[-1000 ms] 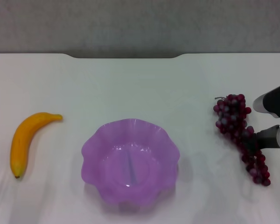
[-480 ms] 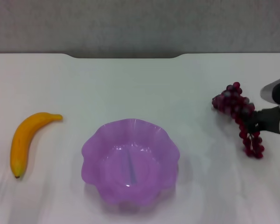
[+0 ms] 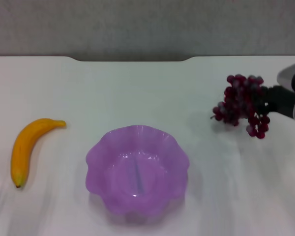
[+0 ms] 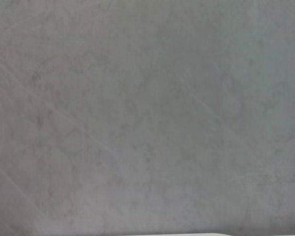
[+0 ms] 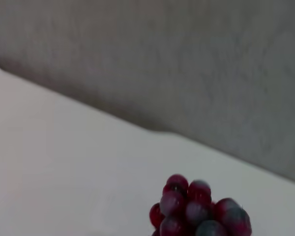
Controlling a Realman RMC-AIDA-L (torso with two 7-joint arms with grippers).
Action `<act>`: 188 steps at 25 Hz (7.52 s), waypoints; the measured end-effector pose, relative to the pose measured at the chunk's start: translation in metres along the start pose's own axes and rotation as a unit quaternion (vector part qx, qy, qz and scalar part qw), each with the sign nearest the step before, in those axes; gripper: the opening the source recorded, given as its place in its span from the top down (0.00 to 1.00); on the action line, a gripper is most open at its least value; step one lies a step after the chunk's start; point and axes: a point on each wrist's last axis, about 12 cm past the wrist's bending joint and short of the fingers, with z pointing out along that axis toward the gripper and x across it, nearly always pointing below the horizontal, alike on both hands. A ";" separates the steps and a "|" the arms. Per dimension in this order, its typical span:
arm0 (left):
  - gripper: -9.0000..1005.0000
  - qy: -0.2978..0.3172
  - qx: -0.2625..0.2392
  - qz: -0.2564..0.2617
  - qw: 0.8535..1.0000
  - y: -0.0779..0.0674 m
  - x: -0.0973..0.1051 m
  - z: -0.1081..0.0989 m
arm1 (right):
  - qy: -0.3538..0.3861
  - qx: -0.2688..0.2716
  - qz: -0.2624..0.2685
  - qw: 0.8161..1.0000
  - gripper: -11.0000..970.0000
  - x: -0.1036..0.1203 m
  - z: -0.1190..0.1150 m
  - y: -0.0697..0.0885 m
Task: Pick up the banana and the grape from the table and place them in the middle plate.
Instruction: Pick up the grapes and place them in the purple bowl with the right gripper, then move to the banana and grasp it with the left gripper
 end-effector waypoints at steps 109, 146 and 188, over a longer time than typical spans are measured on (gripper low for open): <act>0.09 0.020 0.053 -0.018 0.998 -0.022 0.003 0.013 | -0.444 0.093 -0.054 0.889 0.96 0.034 -0.109 0.122; 0.15 0.199 0.091 0.000 0.976 -0.017 -0.006 0.099 | -0.424 0.002 -0.064 0.903 0.97 0.035 -0.091 0.148; 0.21 0.241 0.086 0.026 0.966 -0.032 0.018 0.080 | -0.429 -0.002 -0.060 0.901 0.97 0.033 -0.093 0.151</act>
